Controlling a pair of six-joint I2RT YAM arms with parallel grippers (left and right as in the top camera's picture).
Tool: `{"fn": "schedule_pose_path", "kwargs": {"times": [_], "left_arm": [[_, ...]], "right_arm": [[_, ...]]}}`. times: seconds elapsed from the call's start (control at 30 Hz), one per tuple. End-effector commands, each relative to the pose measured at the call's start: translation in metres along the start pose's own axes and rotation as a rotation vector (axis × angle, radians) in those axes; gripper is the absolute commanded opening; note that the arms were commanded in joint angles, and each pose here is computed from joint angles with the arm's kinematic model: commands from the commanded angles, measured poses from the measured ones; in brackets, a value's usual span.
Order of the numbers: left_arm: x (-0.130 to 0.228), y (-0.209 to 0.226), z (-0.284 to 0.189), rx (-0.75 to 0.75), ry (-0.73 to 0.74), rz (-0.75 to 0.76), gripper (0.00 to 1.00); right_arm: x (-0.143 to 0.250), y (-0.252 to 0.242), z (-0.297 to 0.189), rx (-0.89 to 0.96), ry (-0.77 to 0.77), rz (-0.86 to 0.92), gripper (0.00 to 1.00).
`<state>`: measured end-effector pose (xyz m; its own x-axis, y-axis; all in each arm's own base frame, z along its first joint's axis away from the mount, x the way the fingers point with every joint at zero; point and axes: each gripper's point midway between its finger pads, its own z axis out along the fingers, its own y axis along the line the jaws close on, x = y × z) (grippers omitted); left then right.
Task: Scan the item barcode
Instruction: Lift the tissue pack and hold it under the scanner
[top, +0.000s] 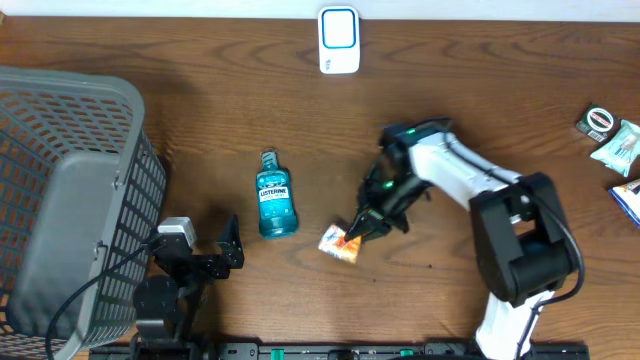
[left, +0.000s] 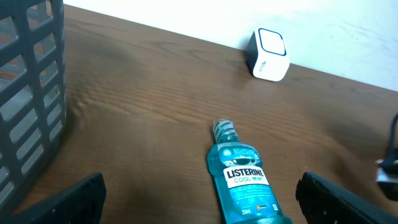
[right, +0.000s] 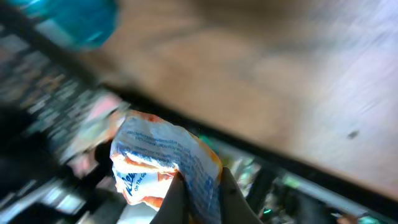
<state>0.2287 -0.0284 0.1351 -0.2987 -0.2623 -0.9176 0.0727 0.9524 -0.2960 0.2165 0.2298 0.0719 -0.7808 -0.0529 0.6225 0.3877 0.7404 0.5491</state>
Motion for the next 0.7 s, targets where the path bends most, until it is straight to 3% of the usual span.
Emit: {"fn": "schedule_pose_path", "kwargs": {"times": [0.0, 0.13, 0.3, 0.47, 0.67], "left_arm": [[0.012, 0.003, 0.002, -0.003, 0.039, -0.001, 0.98], [0.012, 0.003, 0.002, -0.003, 0.039, -0.001, 0.98], [0.012, 0.003, 0.002, -0.003, 0.039, -0.001, 0.98], [0.012, 0.003, 0.002, -0.003, 0.039, -0.001, 0.98], [0.012, 0.003, 0.002, -0.003, 0.039, -0.001, 0.98]], "right_arm": [[0.005, 0.025, -0.021, -0.199, 0.034, -0.089, 0.01], [0.007, 0.019, -0.033, -0.219, 0.040, -0.013, 0.01], [-0.004, 0.013, -0.037, -0.201, -0.006, -0.042, 0.01], [-0.048, 0.028, -0.043, -0.221, -0.175, -0.285, 0.01], [-0.110, 0.077, -0.076, -0.251, -0.493, -0.707, 0.01]]}}
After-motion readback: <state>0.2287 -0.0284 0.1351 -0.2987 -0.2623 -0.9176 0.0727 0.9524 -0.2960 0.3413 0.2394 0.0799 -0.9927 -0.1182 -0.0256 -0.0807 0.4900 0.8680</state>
